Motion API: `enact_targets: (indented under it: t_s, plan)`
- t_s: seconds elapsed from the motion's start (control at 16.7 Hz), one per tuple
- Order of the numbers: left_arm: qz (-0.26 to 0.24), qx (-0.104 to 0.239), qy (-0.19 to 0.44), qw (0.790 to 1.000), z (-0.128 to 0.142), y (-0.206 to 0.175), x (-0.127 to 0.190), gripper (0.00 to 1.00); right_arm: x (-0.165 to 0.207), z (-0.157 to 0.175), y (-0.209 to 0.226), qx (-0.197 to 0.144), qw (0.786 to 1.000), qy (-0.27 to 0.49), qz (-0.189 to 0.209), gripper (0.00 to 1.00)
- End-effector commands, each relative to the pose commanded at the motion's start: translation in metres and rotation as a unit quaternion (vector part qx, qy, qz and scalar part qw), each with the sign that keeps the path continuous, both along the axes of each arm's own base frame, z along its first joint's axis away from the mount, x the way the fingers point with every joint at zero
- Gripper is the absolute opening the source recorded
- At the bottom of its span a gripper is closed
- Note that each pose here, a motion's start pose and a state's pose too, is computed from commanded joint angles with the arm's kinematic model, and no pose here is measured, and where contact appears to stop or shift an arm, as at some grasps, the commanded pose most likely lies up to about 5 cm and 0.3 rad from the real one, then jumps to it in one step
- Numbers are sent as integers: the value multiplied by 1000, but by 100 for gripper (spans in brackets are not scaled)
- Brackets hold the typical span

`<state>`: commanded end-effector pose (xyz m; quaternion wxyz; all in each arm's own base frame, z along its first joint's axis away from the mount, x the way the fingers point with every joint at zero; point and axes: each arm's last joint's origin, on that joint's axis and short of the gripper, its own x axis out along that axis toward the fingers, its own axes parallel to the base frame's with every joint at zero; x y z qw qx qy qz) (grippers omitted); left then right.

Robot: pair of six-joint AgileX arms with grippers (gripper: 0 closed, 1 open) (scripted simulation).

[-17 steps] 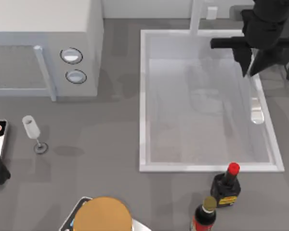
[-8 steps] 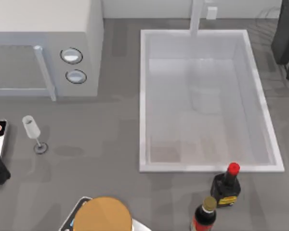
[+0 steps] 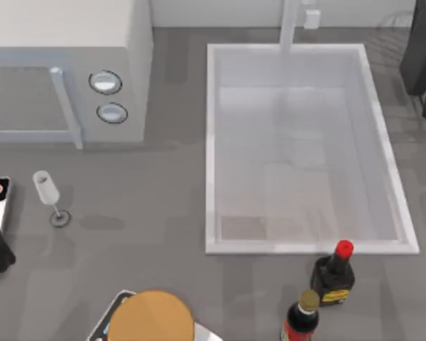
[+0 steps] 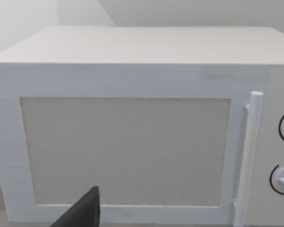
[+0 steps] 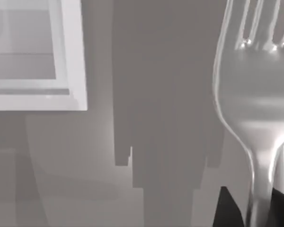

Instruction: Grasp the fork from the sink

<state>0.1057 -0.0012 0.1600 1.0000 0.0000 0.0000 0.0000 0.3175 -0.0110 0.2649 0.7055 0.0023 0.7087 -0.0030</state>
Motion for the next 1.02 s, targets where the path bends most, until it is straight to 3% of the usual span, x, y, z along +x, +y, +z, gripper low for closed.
enact_targets:
  t_s: [0.54, 0.84, 1.02]
  plan:
    - [0, 0, 0, 1000, 0, 0, 0, 100, 0, -97, -1, 0, 1000, -5, -1, 0]
    - [0, 0, 0, 1000, 0, 0, 0, 100, -1, -105, -1, 0, 1000, -2, -1, 0]
    - [0, 0, 0, 1000, 0, 0, 0, 100, -1, -105, -1, 0, 1000, -2, -1, 23]
